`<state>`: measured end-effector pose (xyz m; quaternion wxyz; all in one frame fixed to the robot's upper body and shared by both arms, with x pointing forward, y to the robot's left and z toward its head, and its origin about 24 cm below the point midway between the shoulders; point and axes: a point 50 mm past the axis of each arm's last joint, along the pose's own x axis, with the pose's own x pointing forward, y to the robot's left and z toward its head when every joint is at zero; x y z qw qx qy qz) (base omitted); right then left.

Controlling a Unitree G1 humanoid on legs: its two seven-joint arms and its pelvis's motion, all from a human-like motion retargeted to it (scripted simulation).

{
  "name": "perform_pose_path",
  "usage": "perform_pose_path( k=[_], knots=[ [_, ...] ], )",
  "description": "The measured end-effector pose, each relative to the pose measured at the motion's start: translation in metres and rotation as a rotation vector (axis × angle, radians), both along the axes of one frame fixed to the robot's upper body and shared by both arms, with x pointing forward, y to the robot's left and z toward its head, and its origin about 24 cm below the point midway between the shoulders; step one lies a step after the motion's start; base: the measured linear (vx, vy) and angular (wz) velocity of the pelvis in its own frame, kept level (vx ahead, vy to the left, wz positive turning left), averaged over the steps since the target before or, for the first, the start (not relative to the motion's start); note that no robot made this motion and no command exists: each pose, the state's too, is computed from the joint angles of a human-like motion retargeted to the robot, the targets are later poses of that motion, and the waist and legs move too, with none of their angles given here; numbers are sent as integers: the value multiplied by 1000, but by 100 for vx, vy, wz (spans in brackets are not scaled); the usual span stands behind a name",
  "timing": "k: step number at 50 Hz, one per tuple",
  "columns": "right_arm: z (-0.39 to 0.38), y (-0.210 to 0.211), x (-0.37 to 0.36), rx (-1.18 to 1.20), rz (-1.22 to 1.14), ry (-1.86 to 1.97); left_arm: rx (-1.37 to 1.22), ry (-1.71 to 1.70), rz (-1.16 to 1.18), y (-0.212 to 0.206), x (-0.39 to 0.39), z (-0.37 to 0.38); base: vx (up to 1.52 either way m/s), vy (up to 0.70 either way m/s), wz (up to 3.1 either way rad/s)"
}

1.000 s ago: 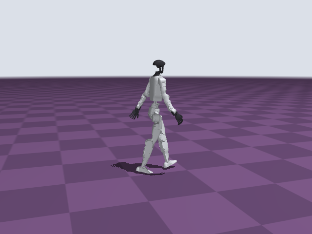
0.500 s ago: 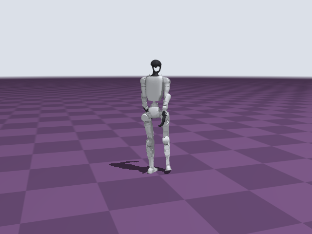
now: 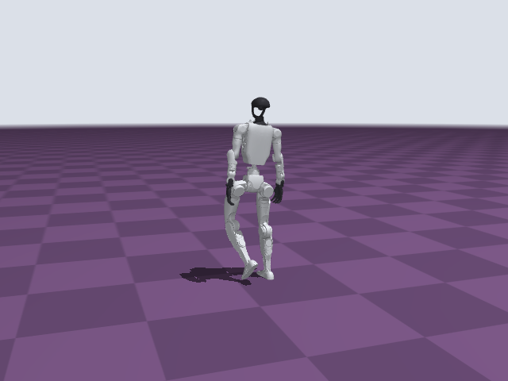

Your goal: Walk run

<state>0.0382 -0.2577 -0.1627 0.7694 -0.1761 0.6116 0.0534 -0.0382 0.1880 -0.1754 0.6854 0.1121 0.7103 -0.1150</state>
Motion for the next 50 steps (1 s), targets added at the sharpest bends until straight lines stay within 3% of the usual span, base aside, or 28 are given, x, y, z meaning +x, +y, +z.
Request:
perform_pose_path(
  k=[10,16,20,23,32,38,44,50],
  knots=[
    [23,-33,53,-137,74,-249,118,329,185,22,-101,26,67,-6,140],
    [9,-10,32,-51,56,-159,133,394,393,0,-132,35,97,-23,55],
    [-3,18,0,54,117,-30,88,344,543,-23,-118,27,102,0,171],
    [-7,25,-35,102,109,75,37,165,570,-34,-65,9,88,24,221],
    [0,89,-151,231,-166,442,-209,-515,86,-31,140,9,79,0,252],
    [5,114,-169,317,-89,534,-149,-762,-132,-10,219,42,90,-33,181],
    [2,84,-157,187,18,523,-63,-691,-72,11,194,32,92,-41,65],
    [-1,61,-135,123,-237,442,-36,-289,-58,8,80,0,116,-54,102]
  ],
)
